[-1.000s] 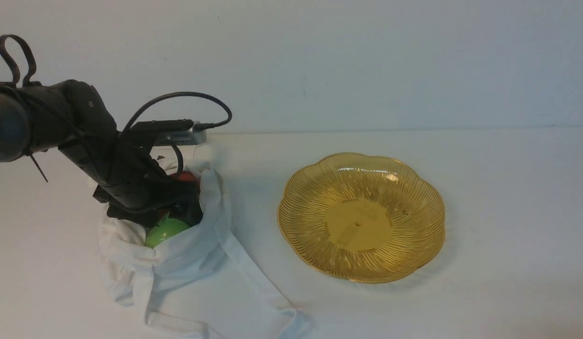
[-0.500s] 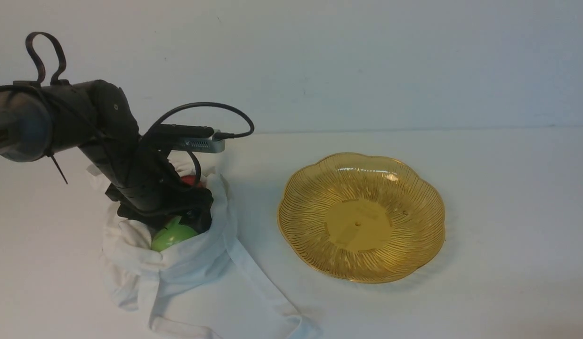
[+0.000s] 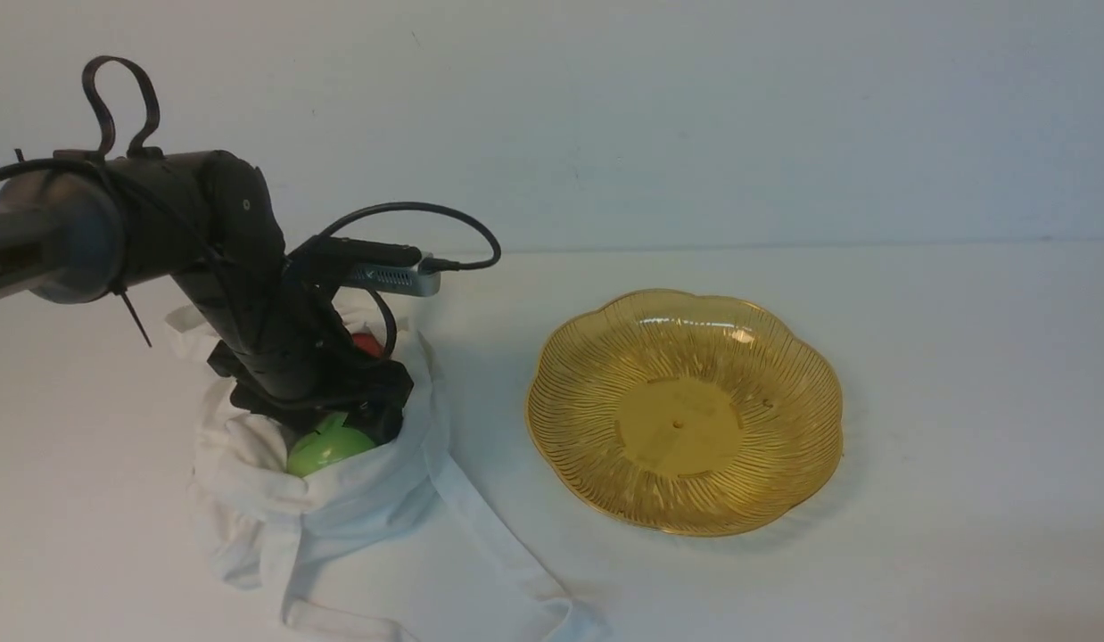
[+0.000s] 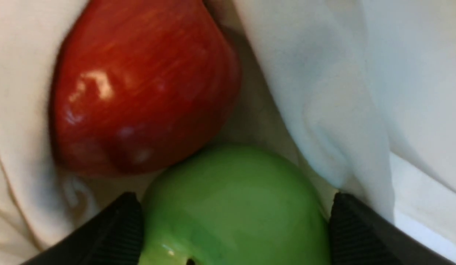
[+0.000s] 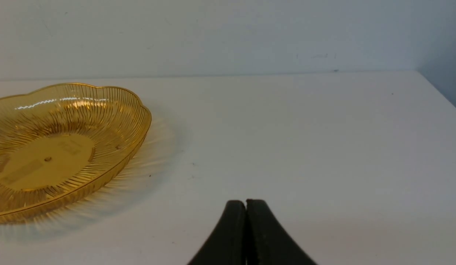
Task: Take the fruit out of the cloth bag on the white table and place them on a plate.
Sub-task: 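Reach into the white bag and grasp the apple with the left gripper, then place the held apple onto the plate with the left gripper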
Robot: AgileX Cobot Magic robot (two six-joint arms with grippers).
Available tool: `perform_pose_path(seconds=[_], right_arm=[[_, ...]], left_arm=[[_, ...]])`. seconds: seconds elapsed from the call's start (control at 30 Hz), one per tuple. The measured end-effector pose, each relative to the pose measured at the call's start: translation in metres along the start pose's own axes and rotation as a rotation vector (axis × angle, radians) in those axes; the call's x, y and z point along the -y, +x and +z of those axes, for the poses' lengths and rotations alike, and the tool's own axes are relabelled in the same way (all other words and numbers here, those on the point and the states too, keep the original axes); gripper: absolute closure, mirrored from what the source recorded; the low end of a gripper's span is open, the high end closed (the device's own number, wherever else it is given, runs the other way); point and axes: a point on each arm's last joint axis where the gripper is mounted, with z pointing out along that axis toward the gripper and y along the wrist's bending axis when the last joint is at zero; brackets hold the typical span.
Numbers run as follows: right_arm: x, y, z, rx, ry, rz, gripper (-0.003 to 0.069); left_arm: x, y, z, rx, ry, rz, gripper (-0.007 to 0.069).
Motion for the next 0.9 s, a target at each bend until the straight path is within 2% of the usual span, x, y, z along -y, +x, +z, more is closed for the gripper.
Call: perform_pose_path(seconds=[0.3,0.63,0.8,0.9], right_arm=[[0.000,0.000,0.000,0.000,0.000,0.000,0.0674],[0.000,0.000,0.000,0.000,0.000,0.000,0.0674],[0.000,0.000,0.000,0.000,0.000,0.000,0.0674],[0.000,0.000,0.000,0.000,0.000,0.000,0.0674]], left_arm=[[0.002,0.008,-0.022,-0.034,-0.012,0.025,0.0035],[0.009,0.011,-0.086,0.124,-0.044,0.055,0.0044],[0.021,0.009,-0.121,0.236,0.019,0.055,0.0046],[0.041,0.004,-0.136,0.306,0.096,0.099,0.0046]])
